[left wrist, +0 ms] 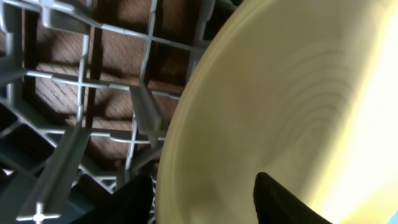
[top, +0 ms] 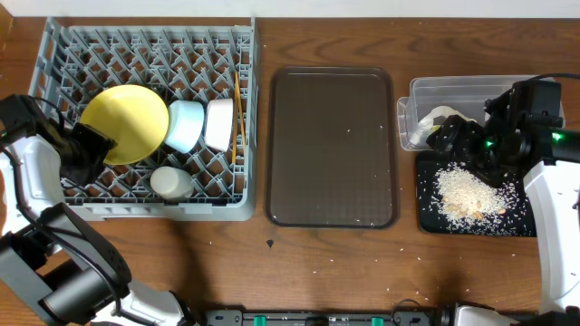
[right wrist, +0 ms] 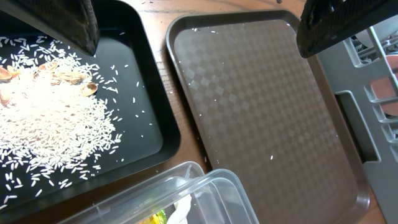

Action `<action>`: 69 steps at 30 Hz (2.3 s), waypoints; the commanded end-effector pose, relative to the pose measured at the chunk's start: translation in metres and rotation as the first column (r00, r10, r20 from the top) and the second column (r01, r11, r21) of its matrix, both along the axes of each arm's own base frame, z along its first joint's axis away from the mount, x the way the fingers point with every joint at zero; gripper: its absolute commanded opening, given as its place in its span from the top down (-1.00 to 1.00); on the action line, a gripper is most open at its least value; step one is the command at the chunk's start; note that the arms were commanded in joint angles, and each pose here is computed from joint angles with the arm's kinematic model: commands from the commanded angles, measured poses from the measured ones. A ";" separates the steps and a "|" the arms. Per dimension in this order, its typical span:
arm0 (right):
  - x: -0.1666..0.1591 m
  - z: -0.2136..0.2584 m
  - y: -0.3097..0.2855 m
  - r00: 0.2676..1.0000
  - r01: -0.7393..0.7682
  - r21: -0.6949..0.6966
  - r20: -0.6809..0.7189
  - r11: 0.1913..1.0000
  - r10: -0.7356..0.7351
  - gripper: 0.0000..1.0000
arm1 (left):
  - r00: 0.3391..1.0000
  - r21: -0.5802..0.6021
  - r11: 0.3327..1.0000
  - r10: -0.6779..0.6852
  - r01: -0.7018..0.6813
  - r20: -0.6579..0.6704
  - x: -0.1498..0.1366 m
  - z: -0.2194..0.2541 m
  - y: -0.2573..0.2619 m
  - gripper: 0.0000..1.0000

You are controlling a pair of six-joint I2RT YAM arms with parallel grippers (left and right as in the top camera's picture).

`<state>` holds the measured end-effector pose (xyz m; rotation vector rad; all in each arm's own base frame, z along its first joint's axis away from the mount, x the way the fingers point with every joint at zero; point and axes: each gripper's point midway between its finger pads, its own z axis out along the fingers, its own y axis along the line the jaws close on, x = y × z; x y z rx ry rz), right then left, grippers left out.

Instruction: Sort waste into correct bins and load items into the dishwasher

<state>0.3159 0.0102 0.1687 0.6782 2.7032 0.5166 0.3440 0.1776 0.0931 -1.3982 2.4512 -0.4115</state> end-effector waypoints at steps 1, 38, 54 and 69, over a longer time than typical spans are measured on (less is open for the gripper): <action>0.001 0.006 0.005 1.000 -0.010 0.006 0.017 1.000 0.010 -0.99 | 1.000 -0.010 1.000 0.003 -0.002 0.003 0.001 -0.003 -0.001 -0.01; 0.001 0.006 0.005 1.000 -0.010 0.007 0.017 1.000 0.010 -0.98 | 0.988 0.026 0.998 0.055 -0.060 0.144 -0.006 0.033 0.003 0.85; 0.001 0.006 0.005 1.000 -0.010 0.007 0.018 1.000 0.010 -0.99 | 1.000 0.558 0.830 0.023 -0.008 -0.019 -0.049 0.090 0.033 0.85; 0.001 0.006 0.005 1.000 -0.010 0.007 0.018 1.000 0.010 -0.99 | 0.997 0.790 0.608 -0.032 0.075 -0.070 -0.019 0.116 0.027 0.85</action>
